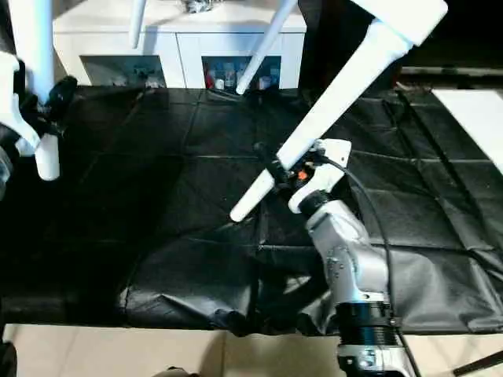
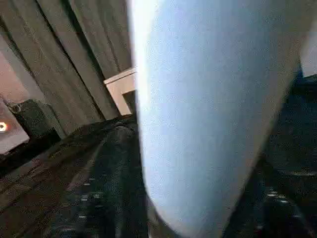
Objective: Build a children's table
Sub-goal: Flip table
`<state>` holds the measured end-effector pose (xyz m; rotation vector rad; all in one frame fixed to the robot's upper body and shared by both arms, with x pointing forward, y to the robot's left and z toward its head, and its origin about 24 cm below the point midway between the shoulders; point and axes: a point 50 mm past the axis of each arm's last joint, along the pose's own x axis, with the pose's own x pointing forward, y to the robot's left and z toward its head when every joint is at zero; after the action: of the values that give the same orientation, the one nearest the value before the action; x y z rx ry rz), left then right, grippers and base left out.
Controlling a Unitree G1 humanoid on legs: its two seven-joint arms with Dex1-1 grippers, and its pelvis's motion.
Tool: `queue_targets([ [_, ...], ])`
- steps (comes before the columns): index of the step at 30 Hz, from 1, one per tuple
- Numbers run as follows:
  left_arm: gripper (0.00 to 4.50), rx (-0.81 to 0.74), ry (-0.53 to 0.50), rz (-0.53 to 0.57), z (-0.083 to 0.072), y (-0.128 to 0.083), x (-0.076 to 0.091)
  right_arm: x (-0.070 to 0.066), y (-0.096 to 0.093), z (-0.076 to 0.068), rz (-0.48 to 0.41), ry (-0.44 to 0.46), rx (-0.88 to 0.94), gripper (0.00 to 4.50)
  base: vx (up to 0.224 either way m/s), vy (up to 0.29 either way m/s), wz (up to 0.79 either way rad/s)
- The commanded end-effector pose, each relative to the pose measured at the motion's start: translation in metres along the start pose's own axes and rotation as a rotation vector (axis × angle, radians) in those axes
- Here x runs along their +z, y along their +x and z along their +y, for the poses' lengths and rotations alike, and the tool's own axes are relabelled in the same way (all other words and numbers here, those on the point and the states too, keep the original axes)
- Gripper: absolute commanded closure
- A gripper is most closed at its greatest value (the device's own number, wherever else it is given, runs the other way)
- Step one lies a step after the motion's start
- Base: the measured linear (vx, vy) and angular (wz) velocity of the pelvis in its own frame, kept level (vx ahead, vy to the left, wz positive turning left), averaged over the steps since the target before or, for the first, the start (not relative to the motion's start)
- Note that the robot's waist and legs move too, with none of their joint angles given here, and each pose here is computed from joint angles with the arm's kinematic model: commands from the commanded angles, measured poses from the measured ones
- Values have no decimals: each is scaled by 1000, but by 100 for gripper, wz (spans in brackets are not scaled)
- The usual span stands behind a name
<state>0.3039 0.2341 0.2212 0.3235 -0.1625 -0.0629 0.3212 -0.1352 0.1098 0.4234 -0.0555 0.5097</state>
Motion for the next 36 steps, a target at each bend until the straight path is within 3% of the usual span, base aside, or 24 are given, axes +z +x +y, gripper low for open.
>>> queue_targets([
  [1, 284, -13, -32, -13, -2, -3, 2, 12, 6, 6, -34, -34, 44, 238, 0, 0, 0],
  [5, 286, -1, -32, -11, -2, -6, 1, 12, 8, 8, -26, -62, 62, 276, 0, 0, 0],
  [11, 286, 5, -37, -14, -7, -14, -9, 10, 8, 7, -2, -130, 59, 295, 0, 0, 0],
  [17, 287, 3, -43, -18, -19, -26, -37, 10, 5, 6, -8, -219, 64, 296, 0, 0, 0],
  [24, 287, -20, -53, 85, -31, -38, -72, 3, 3, 13, 10, -279, 100, 296, 0, 0, 0],
  [30, 287, -29, -42, 106, -33, -39, -84, -5, -7, 25, 10, -322, 93, 296, 0, 0, 0],
  [36, 287, -47, -28, 134, -34, -40, -94, -8, -22, 24, -1, -486, 0, 297, 0, 0, 0],
])
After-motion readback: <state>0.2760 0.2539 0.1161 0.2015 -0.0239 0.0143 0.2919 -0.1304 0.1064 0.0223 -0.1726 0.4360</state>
